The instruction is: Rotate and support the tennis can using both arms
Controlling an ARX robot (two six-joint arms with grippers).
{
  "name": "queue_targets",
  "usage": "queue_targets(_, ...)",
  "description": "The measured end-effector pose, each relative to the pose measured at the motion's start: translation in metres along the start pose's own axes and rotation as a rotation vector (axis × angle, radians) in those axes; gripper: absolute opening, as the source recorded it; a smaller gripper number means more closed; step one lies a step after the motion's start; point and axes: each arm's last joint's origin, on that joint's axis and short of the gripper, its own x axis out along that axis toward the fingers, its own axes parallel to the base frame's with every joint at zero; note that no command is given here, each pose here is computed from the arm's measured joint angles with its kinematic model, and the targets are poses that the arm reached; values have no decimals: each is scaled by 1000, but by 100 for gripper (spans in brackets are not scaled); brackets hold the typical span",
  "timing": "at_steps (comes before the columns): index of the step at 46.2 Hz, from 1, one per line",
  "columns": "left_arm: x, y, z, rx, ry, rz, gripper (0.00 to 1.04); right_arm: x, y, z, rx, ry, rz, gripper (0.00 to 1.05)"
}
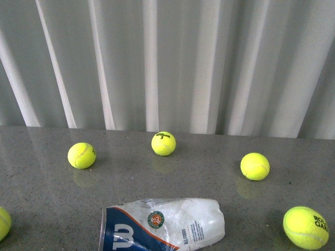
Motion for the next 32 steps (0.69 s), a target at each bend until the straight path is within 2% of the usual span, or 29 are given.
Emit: queue_targets(32, 0, 0, 0, 0, 0, 0, 98, -22, 0, -22, 1, -12, 1, 3)
